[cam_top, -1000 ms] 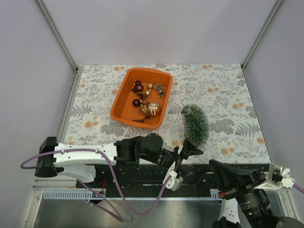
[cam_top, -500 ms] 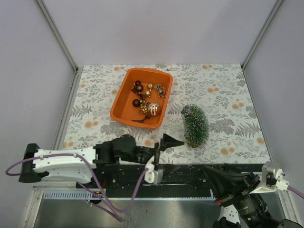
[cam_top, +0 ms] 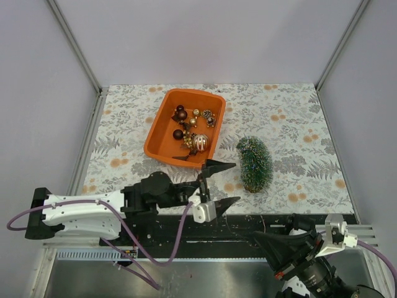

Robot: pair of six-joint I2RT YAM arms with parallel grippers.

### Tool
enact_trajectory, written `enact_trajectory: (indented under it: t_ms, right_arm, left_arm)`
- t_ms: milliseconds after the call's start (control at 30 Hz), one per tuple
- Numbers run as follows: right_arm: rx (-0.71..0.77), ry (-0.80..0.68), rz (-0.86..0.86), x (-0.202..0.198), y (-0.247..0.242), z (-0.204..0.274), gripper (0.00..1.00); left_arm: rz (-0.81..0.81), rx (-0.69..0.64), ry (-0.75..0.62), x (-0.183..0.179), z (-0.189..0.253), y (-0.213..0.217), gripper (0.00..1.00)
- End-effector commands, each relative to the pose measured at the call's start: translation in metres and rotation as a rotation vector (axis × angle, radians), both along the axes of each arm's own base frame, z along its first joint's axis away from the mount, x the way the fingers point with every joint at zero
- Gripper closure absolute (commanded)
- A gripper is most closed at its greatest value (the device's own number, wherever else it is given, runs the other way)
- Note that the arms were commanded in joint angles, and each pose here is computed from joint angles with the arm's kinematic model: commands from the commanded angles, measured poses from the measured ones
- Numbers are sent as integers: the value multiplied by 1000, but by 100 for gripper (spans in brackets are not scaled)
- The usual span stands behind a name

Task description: Decorate the small christmas tree

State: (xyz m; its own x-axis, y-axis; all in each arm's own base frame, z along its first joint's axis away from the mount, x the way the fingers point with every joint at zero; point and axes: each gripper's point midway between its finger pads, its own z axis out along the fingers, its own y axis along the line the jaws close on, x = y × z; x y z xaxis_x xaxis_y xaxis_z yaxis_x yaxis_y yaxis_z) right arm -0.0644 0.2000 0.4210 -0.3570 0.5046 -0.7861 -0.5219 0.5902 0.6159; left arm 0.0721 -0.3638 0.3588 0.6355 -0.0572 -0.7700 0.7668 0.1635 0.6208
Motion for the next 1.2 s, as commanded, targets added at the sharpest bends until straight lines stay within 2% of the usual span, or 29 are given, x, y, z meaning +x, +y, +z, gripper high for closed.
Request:
enact_trajectory:
  t_ms: [0, 367, 600, 733, 867, 967, 1167]
  right_arm:
    - [13, -6, 73, -14, 10, 5, 100]
    - [16, -76, 166, -49, 28, 6, 100]
    - [24, -103, 194, -54, 30, 15, 100]
    - [32, -106, 194, -47, 28, 20, 100]
    - [42, -107, 206, -37, 25, 21, 100]
    - [56, -101, 220, -28, 23, 21, 100]
    - [81, -111, 268, -17, 20, 27, 100]
  left_arm:
    - [-37, -106, -35, -2, 46, -22, 1]
    - [-194, -29, -76, -21, 28, -67, 1]
    - [-246, -34, -9, -26, 24, -90, 1]
    - [-266, -19, 75, -29, 28, -100, 1]
    - [-316, 3, 100, -37, 31, -103, 1]
    - [-335, 22, 126, -41, 31, -105, 16]
    - [-371, 76, 147, -49, 21, -97, 60]
